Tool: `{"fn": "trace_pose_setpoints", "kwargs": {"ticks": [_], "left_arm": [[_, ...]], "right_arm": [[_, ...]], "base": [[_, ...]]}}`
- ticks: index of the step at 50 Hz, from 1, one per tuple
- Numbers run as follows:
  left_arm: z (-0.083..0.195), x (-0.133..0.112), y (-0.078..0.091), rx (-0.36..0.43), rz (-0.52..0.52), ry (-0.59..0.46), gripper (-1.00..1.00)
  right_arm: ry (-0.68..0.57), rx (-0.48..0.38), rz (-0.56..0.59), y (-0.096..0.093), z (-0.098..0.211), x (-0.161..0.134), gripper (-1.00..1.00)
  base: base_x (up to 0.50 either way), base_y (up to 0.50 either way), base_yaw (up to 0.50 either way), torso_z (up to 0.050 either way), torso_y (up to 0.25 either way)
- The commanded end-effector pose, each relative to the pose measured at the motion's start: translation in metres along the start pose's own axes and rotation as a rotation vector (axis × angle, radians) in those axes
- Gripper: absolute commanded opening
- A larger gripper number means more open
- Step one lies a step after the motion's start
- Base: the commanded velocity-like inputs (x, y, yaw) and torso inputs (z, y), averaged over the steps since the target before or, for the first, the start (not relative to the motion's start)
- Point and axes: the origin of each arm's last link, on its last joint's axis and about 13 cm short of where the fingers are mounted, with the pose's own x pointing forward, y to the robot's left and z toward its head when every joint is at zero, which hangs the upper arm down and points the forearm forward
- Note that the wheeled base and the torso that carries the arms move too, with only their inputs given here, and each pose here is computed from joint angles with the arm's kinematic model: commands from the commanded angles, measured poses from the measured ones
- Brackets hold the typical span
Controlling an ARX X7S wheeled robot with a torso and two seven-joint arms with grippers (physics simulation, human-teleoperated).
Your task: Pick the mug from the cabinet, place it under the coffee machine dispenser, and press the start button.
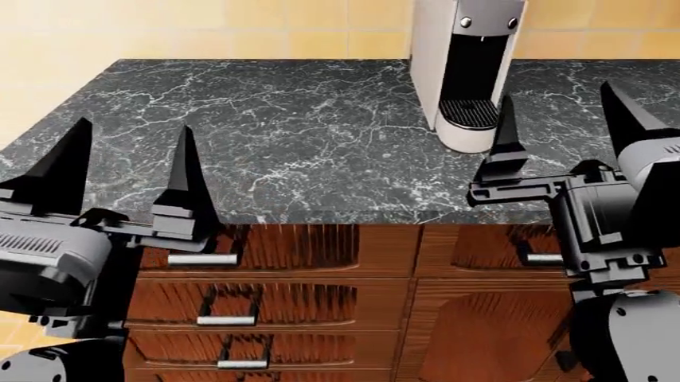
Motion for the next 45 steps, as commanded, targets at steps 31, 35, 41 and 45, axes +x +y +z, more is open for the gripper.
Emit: {"fn": "trace_pose_setpoints", "kwargs": {"ticks": [31, 35, 41, 45], "left_arm": [[0.015, -0.010, 0.008, -0.035, 0.029, -0.177, 1.00], [0.015, -0.011, 0.007, -0.044, 0.027, -0.172, 1.00], [0.015, -0.014, 0.006, -0.046, 0.024, -0.163, 1.00], [0.015, -0.014, 0.006, -0.047, 0.023, -0.159, 1.00]], "right_arm": [[-0.167, -0.065, 0.013, 0.008, 0.027, 0.016, 1.00], [-0.162, -0.056, 0.008, 0.007, 0.028, 0.017, 1.00], [-0.147, -0.027, -0.008, 0.005, 0.030, 0.021, 1.00], [-0.151, 0.000, -0.009, 0.003, 0.036, 0.031, 1.00]], "base": [[0.00, 0.50, 0.00, 0.000, 0.000], [0.00, 0.50, 0.00, 0.000, 0.000], [0.00, 0.50, 0.00, 0.000, 0.000], [0.00, 0.50, 0.00, 0.000, 0.000]]}}
